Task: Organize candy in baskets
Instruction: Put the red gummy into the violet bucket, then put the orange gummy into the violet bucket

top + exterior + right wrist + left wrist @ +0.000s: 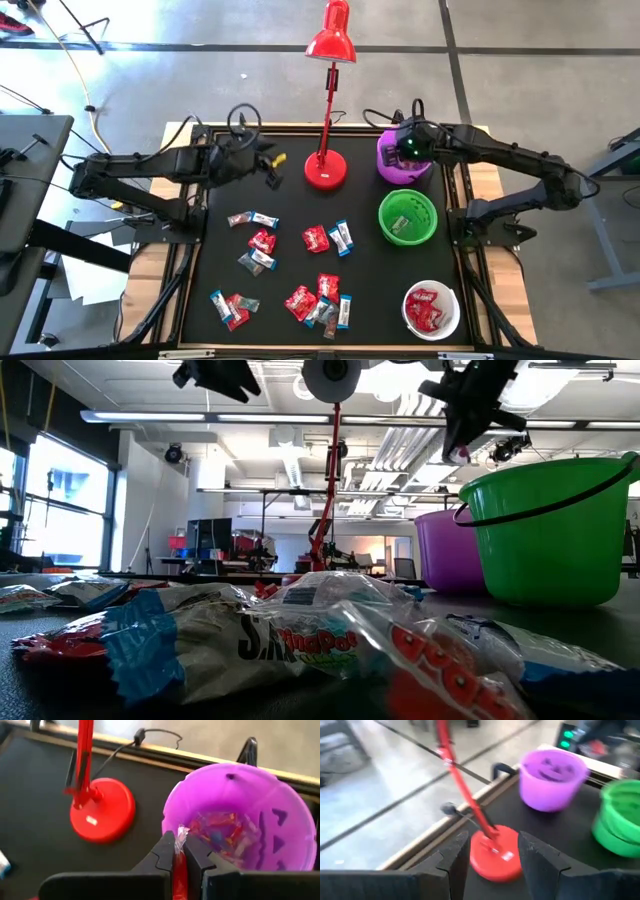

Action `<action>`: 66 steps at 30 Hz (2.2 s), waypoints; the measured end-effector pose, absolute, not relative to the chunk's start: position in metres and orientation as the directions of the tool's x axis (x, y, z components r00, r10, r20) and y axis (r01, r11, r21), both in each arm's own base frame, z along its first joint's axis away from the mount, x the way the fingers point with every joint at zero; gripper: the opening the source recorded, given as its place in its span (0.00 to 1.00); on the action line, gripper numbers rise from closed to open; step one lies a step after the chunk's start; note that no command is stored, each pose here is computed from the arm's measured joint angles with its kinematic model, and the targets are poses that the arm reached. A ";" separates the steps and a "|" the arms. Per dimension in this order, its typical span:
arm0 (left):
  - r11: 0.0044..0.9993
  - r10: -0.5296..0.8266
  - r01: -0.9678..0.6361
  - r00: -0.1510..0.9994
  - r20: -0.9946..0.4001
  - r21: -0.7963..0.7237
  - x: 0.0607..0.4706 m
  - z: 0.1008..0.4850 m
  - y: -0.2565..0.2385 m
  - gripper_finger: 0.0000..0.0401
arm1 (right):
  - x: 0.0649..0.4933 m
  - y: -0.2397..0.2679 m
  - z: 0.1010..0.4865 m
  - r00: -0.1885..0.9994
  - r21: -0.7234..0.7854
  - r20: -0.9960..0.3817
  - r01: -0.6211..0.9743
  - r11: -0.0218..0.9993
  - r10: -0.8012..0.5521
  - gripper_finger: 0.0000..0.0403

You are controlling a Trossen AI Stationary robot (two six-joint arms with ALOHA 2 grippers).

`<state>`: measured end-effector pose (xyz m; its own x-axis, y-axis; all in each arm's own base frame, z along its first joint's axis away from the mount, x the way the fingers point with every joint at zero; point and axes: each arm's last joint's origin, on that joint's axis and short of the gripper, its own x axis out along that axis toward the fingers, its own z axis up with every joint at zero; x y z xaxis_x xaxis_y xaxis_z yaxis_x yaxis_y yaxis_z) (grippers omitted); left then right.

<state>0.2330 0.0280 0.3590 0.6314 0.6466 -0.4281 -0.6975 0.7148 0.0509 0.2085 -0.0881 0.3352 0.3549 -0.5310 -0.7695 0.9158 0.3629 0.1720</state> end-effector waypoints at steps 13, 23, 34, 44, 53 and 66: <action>0.458 0.842 -0.888 0.445 -0.306 -0.032 0.218 0.373 0.094 0.38 | 0.188 -0.127 0.334 0.212 -0.010 -0.765 0.940 0.341 -0.608 0.03; 0.283 0.883 -0.934 0.343 -0.320 -0.219 0.200 0.373 0.130 0.38 | 0.171 -0.151 0.332 0.150 -0.075 -0.780 0.941 0.329 -0.608 0.03; 0.254 0.884 -0.933 0.332 -0.330 -0.256 0.194 0.373 0.140 0.38 | 0.180 -0.170 0.313 0.171 -0.070 -0.856 0.896 0.439 -0.488 0.26; 0.378 0.785 -0.894 0.447 -0.428 -0.241 0.195 0.365 0.137 0.38 | 0.185 -0.167 0.309 0.281 0.084 -0.895 0.869 0.488 -0.346 0.31; 0.565 0.142 -0.811 0.280 -0.950 -0.154 0.181 0.288 0.102 0.36 | 0.199 -0.149 0.308 0.378 0.202 -0.899 0.808 0.554 -0.223 0.30; 0.894 -0.104 -0.436 0.029 -0.994 -0.106 0.169 0.211 0.048 0.32 | 0.229 -0.095 0.308 0.448 0.326 -0.892 0.721 0.611 -0.052 0.30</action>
